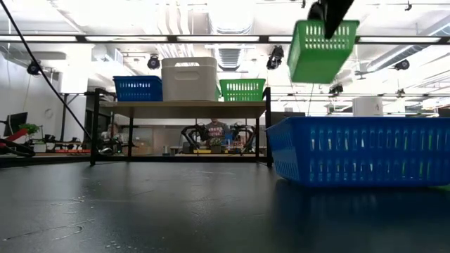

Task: Stack baskets on shelf by color
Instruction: Stack the top green bin on top of the green bin on the shelf

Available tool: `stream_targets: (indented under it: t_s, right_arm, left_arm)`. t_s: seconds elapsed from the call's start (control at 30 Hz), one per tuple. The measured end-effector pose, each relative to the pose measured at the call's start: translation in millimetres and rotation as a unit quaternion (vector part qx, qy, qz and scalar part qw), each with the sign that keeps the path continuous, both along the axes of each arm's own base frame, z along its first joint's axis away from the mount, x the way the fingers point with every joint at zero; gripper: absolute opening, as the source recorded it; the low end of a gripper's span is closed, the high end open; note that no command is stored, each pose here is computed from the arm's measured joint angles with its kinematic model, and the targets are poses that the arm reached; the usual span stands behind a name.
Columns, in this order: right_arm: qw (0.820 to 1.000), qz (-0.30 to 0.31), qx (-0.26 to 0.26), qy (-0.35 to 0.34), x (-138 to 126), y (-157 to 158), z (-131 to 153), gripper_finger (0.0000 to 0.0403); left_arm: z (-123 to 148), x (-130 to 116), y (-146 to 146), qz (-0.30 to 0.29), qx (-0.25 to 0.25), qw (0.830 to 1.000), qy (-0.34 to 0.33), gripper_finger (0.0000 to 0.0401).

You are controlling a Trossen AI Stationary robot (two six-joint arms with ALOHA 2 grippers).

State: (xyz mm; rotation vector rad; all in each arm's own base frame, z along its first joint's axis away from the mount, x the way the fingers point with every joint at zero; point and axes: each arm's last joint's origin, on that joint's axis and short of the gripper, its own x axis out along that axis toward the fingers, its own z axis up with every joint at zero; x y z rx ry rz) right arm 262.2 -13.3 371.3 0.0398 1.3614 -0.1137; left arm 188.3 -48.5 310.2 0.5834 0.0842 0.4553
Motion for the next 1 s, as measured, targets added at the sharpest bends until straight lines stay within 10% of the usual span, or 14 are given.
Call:
stream_targets:
  t_s: [0.47,1.0]
  right_arm:
    - [0.984,0.118,-0.125,-0.049,41,-7,30,0.0008]
    - [0.988,0.075,-0.134,-0.017,103,-91,14,0.0008]
  left_arm:
    - [0,0,0,0.000,0.000,1.000,-0.001,0.0000]
    - [0,0,0,0.000,0.001,1.000,0.001,0.0000]
